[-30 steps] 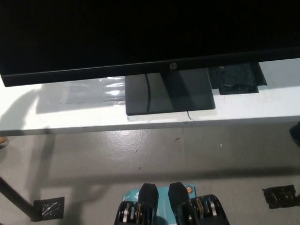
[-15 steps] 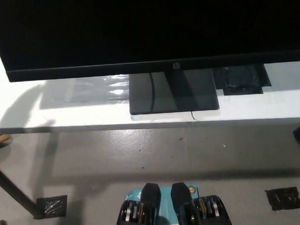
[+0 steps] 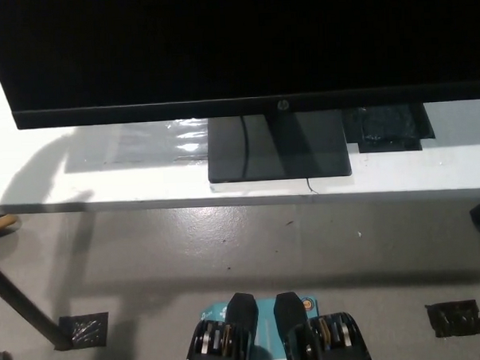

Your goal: The monitor is placed at the center of the table and the robot uses both its hand to grab the left and right sides of the monitor to tilt the angle of the monitor downwards

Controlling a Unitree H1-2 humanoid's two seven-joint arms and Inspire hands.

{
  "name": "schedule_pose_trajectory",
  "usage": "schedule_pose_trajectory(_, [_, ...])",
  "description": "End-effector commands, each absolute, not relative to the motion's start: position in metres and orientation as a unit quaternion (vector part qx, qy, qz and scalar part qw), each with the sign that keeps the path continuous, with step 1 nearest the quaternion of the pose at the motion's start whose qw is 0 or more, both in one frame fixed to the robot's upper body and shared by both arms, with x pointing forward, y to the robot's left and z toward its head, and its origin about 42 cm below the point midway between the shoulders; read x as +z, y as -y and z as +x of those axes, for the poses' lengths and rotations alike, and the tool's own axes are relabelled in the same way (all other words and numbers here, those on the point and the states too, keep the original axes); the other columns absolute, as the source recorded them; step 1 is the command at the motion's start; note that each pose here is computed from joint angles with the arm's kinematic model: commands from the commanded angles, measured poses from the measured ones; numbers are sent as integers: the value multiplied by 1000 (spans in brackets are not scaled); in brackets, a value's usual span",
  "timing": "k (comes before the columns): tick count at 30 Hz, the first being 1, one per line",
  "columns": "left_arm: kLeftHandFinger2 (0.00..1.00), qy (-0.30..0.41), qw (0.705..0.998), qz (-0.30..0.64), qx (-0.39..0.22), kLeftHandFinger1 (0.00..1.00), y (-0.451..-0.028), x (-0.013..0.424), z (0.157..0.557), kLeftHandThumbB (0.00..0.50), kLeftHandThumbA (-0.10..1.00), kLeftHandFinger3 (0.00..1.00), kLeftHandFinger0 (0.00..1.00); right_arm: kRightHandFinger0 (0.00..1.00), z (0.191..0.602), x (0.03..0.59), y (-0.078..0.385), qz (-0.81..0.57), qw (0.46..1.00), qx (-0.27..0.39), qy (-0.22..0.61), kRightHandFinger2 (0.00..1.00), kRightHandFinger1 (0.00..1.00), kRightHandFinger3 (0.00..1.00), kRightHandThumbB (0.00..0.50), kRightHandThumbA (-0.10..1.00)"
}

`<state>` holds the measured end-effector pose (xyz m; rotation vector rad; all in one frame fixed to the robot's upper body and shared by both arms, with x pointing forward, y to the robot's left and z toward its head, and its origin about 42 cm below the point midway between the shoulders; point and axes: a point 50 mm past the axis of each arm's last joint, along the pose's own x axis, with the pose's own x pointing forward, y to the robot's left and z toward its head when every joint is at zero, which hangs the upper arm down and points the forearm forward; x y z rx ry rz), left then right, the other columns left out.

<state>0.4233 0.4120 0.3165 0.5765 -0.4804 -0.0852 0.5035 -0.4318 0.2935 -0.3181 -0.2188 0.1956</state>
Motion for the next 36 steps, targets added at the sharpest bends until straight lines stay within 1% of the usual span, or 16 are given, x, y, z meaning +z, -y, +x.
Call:
schedule_pose_trajectory(1, [1000,230,919,314,-59,1000,-402,335,432,468,1000,1000,1000,1000,517,328,423,-184,963,122,153,1000,1000,1000,500,962])
schedule_pose_trajectory(3, [1000,225,917,323,-60,1000,-400,336,434,482,1000,1000,1000,1000,518,324,427,-184,964,122,146,1000,1000,1000,499,956])
schedule_pose_trajectory(4, [1000,225,915,328,-61,1000,-400,337,435,471,1000,1000,1000,1000,518,324,428,-188,964,120,145,1000,1000,1000,500,958])
schedule_pose_trajectory(6, [1000,222,913,336,-69,1000,-396,337,440,467,1000,1000,1000,1000,516,322,433,-193,964,116,139,1000,1000,1000,500,964])
schedule_pose_trajectory(8, [1000,211,914,339,-74,1000,-392,337,445,483,1000,1000,1000,1000,513,321,437,-195,964,115,137,1000,1000,1000,500,962])
schedule_pose_trajectory(12, [1000,203,909,354,-89,1000,-390,336,451,471,1000,1000,1000,1000,512,319,440,-193,965,120,130,1000,1000,1000,500,953])
schedule_pose_trajectory(14, [1000,207,903,366,-94,1000,-390,337,454,450,1000,1000,1000,1000,513,321,439,-197,965,121,126,1000,1000,1000,500,947])
schedule_pose_trajectory(16, [1000,199,905,364,-97,1000,-394,337,453,451,1000,1000,1000,1000,518,322,433,-202,964,126,122,1000,1000,1000,500,918])
schedule_pose_trajectory(17, [1000,194,909,356,-100,1000,-397,336,451,434,1000,1000,1000,1000,521,323,428,-202,963,132,122,1000,1000,1000,500,895])
schedule_pose_trajectory(19, [1000,187,913,348,-100,1000,-402,331,447,423,1000,1000,1000,1000,527,321,420,-204,962,143,111,1000,1000,1000,500,867])
schedule_pose_trajectory(25, [1000,170,917,344,-105,1000,-403,317,450,424,1000,1000,1000,1000,533,311,413,-228,959,146,84,1000,1000,1000,500,840])
schedule_pose_trajectory(28, [1000,166,917,344,-109,1000,-402,316,453,422,999,1000,1000,1000,535,309,411,-244,956,145,78,1000,1000,1000,500,868])
schedule_pose_trajectory(30, [1000,165,917,345,-110,1000,-402,314,455,423,993,1000,1000,1000,535,308,410,-242,956,148,77,1000,1000,1000,500,867])
schedule_pose_trajectory(32, [1000,163,919,342,-111,1000,-401,314,455,420,962,1000,1000,1000,537,309,408,-242,956,148,73,1000,1000,1000,500,853])
schedule_pose_trajectory(33, [1000,160,920,339,-112,1000,-400,313,457,430,931,1000,1000,1000,538,308,406,-255,953,145,72,1000,1000,1000,500,853])
schedule_pose_trajectory(36, [1000,159,918,344,-118,1000,-396,313,463,409,900,1000,1000,1000,539,311,404,-272,948,145,75,1000,1000,1000,500,837])
